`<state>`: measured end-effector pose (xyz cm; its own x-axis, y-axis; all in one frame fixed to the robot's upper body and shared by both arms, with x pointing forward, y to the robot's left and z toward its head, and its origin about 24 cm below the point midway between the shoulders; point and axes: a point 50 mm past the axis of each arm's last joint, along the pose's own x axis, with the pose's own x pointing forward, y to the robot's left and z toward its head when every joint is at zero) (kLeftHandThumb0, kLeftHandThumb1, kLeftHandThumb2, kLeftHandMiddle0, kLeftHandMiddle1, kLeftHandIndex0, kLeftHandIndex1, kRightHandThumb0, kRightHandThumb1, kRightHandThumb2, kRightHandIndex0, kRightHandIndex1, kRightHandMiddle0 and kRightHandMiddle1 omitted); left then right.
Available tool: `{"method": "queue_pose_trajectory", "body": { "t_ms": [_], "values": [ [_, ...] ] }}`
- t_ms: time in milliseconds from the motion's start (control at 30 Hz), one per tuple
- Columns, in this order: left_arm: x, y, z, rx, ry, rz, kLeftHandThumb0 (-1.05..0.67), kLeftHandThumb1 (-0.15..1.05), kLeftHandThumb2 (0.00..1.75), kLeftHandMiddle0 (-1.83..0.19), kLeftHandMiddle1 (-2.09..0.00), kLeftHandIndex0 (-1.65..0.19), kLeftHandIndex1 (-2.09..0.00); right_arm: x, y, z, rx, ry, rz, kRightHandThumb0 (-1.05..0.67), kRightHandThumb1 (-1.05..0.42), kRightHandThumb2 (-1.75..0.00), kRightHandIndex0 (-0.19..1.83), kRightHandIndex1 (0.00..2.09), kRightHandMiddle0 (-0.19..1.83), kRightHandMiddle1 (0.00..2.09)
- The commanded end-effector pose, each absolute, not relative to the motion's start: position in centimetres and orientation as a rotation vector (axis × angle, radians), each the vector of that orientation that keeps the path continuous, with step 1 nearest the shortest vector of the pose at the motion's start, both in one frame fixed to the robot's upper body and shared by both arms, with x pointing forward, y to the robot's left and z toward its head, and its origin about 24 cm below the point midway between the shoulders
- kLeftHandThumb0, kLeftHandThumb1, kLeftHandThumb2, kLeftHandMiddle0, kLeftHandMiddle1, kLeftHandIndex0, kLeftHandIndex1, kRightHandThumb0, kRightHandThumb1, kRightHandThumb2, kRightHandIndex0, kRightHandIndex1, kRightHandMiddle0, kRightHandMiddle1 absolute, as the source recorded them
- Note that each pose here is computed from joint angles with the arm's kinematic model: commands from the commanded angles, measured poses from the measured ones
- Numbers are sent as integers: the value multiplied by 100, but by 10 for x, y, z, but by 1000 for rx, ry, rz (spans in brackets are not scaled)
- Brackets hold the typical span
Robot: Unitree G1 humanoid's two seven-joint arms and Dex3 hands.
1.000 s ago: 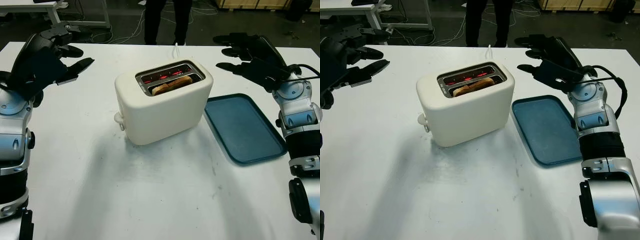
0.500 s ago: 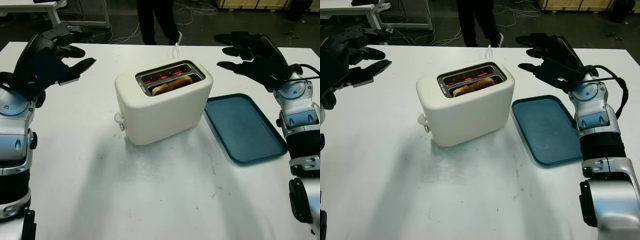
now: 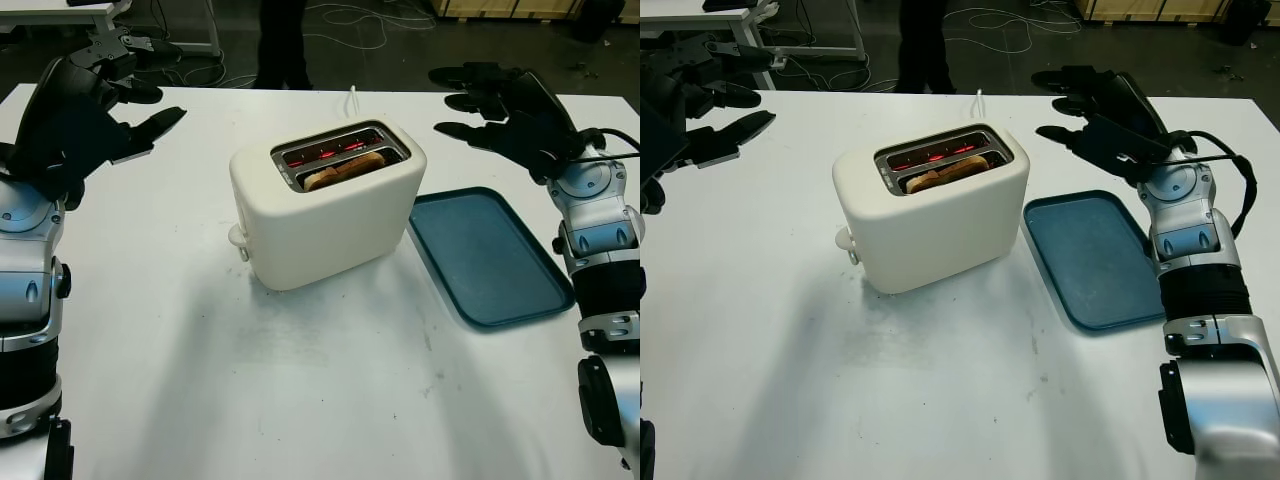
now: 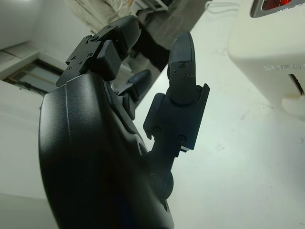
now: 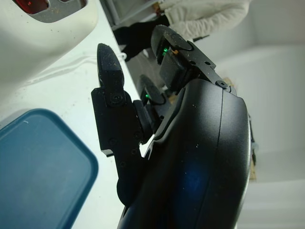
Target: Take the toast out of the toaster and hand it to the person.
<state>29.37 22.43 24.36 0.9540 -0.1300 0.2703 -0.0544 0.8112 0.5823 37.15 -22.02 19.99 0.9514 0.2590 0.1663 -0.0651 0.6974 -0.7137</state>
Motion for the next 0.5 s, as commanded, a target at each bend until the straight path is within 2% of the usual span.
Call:
{"method": "queue_pose_trajectory", "body": {
  "t_ms": [0, 467],
  "values": [
    [293, 224, 244, 623, -306, -42, -33, 79, 44, -19, -103, -36, -62, 371, -221, 200, -799, -268, 178, -31, -92, -12, 65, 1, 58, 1],
    [293, 223, 241, 634, -284, -59, -34, 80, 46, -19, -102, -35, -62, 371, -221, 199, -788, -261, 185, -33, -92, -13, 64, 0, 56, 0]
  ]
}}
